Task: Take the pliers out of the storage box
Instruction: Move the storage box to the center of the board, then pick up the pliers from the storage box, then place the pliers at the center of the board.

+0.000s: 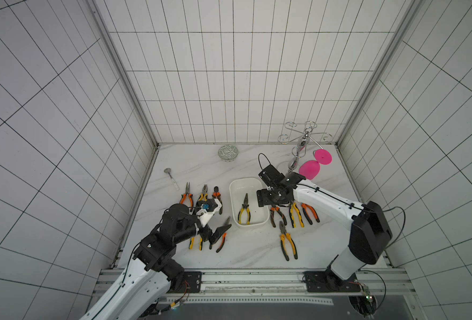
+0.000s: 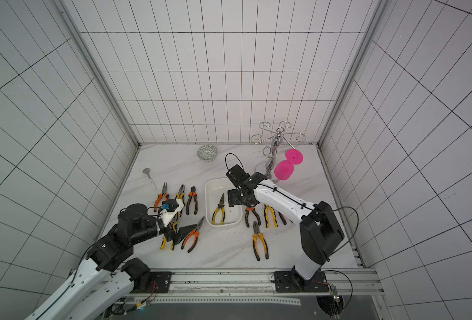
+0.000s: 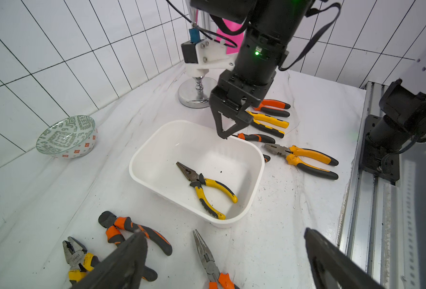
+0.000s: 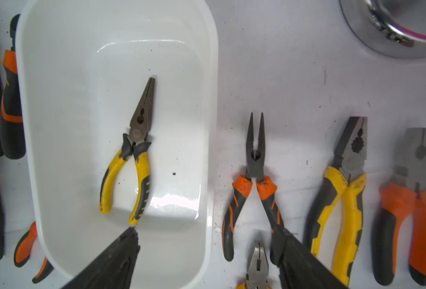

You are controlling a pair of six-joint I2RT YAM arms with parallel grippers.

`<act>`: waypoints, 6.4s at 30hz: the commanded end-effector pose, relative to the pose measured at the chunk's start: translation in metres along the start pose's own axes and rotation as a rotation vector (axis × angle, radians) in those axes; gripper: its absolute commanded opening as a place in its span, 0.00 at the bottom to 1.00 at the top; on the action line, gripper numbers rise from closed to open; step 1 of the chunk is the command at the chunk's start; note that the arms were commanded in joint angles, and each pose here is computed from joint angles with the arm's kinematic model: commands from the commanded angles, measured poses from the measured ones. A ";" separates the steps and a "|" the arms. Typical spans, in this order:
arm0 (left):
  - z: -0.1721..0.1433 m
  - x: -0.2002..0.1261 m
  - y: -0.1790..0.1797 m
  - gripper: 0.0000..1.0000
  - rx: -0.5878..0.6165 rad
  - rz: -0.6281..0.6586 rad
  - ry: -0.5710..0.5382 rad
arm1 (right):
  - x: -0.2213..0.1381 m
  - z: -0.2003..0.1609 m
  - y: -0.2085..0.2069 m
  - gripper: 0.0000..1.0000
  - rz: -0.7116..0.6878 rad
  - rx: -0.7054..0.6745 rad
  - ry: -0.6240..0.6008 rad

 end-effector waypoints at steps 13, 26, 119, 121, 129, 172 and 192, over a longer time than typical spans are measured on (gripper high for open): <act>-0.023 0.006 0.001 0.99 -0.003 0.018 0.057 | 0.066 0.046 0.052 0.69 -0.052 0.015 0.073; -0.022 0.003 0.002 0.99 0.000 0.029 0.052 | 0.040 0.055 0.053 0.73 -0.137 -0.043 -0.021; -0.011 0.004 -0.003 0.99 0.009 -0.020 0.030 | -0.064 0.075 0.072 0.00 0.088 -0.063 -0.055; -0.008 0.007 -0.004 0.99 0.015 -0.034 0.024 | -0.072 0.071 0.062 0.00 0.092 -0.056 -0.054; 0.004 0.016 -0.005 0.99 0.031 -0.085 0.005 | -0.096 0.031 -0.016 0.00 0.000 0.030 -0.051; 0.012 0.035 -0.018 0.99 0.044 -0.127 -0.017 | 0.034 -0.154 -0.240 0.17 -0.122 1.195 0.167; -0.015 0.000 0.102 0.99 -0.303 0.582 -0.151 | -0.083 -0.046 -0.275 0.99 -0.221 0.659 -0.445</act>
Point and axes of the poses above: each gripper's point midway between its finger pads, its own x axis out along the fingers, its own y axis along the line the jaws close on, z = x × y, the point moved 3 cm from there along -x, back along the fingers, and after that the axes turned 2 degrees about x, right-handed, at the moved point
